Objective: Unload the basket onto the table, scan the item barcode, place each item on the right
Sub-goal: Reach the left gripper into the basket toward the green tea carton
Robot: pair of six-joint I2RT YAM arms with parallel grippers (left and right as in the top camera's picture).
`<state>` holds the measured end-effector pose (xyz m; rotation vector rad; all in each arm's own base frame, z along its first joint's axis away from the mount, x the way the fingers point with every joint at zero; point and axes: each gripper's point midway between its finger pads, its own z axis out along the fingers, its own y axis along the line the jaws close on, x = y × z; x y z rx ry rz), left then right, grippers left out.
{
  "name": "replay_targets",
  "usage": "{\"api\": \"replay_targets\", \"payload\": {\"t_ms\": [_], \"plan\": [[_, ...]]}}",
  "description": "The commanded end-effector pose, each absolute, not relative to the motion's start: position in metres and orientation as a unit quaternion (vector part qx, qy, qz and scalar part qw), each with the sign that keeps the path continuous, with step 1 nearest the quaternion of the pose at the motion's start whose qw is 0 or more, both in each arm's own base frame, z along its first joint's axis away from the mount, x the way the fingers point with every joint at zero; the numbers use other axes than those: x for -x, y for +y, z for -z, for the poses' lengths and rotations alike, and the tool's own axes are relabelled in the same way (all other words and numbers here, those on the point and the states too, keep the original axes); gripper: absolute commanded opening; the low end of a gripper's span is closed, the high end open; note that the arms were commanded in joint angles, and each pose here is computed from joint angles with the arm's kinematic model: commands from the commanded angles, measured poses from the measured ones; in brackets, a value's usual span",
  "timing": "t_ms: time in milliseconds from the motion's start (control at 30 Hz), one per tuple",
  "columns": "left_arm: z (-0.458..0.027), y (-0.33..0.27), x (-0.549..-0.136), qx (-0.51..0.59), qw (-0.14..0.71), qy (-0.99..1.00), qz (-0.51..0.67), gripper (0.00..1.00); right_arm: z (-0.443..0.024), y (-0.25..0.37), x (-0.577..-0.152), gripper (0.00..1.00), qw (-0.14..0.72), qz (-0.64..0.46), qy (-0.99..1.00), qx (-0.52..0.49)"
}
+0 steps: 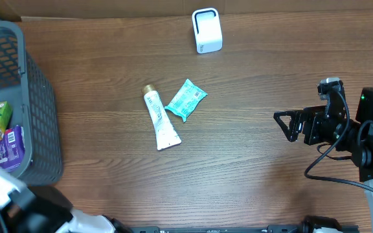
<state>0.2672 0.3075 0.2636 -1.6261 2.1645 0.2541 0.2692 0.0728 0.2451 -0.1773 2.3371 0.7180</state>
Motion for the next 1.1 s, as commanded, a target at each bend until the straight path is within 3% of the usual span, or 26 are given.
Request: {"api": "replay_targets", "payload": {"t_ms": [0, 267, 567, 1067], "plan": [[-0.236, 0.322, -0.280, 0.577, 0.190, 0.790, -0.090, 0.88, -0.254, 0.074, -0.270, 1.00, 0.348, -0.275, 0.893, 0.077], [-0.178, 0.364, -0.303, 0.517, 0.158, 0.831, -0.135, 0.89, -0.251, 0.073, -0.268, 1.00, 0.342, -0.272, 0.897, 0.073], [-0.113, 0.371, -0.320, 0.399, 0.102, 0.904, -0.118, 0.91, -0.245, 0.067, -0.268, 1.00, 0.336, -0.253, 0.905, 0.063], [-0.083, 0.381, -0.327, 0.327, 0.086, 0.933, -0.123, 0.91, -0.242, 0.063, -0.267, 1.00, 0.332, -0.242, 0.910, 0.058]]}}
